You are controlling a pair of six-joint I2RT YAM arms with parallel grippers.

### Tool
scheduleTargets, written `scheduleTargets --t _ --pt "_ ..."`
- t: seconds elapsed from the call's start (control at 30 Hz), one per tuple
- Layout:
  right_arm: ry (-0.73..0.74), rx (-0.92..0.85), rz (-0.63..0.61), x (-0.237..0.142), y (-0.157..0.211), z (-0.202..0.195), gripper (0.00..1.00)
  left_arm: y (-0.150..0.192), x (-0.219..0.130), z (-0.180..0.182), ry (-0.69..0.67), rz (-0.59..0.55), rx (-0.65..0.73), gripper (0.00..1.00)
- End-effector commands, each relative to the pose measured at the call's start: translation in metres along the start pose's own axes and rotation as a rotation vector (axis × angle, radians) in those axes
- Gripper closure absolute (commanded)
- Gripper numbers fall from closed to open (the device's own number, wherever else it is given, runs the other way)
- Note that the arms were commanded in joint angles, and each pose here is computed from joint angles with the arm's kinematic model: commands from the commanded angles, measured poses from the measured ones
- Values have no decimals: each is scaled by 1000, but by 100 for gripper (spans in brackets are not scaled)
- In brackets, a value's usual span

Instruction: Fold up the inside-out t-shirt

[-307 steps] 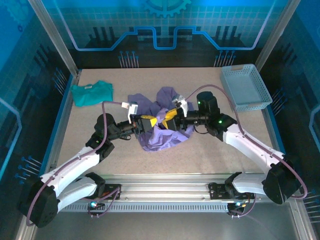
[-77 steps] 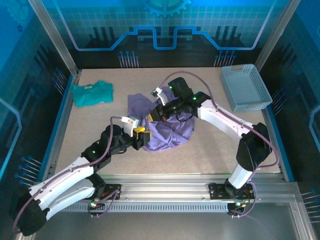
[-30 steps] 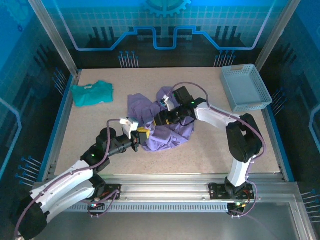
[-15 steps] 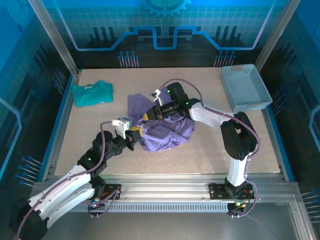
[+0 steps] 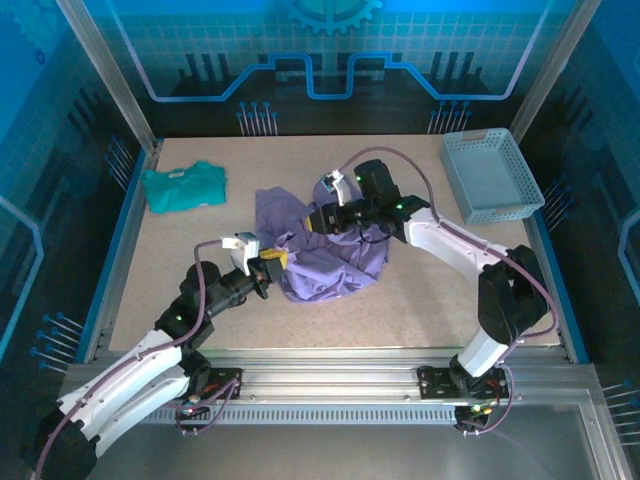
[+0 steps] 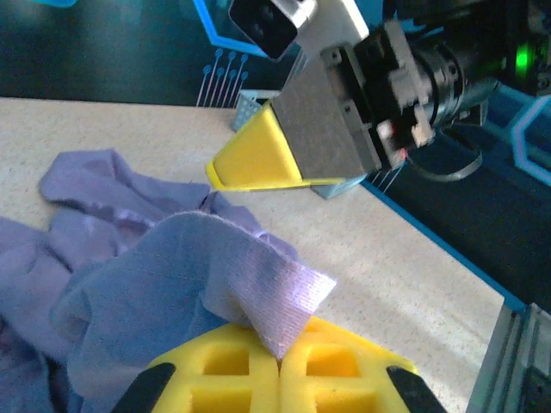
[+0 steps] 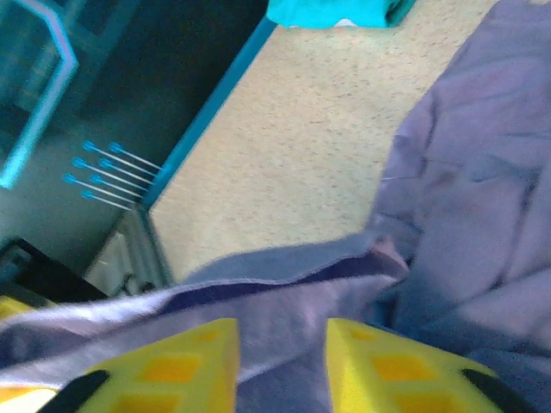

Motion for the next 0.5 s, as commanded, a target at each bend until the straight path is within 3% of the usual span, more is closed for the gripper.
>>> scheduleTargets --t 0.0,0.23,0.33,0.4,0.47 --pt "88 -102 89 -10 38 5 59 -22 7 -10 36 -62 -72 100" --pt "79 -451 -38 -15 67 61 40 -34 28 -19 -14 -35 -268 100" --pt "153 -481 -69 -4 63 60 39 -35 32 -26 -26 -24 -290 100" --pt "216 -458 -67 3 61 49 43 -35 32 -28 -22 -28 -307 100" --pt "273 -455 -66 3 58 42 60 -36 32 -29 -29 -35 -319 100"
Point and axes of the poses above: each hand's point on the last joint's axis, 136 mm out from that joint toward the fingers, its own x axis out along the fingers, its own z axis along the line the jaws close on, y = z × x, the point moved 5 cm from there along -x, back along the fingers, and after that the axes turned 10 degrees about -x, right-handed, at the moved point
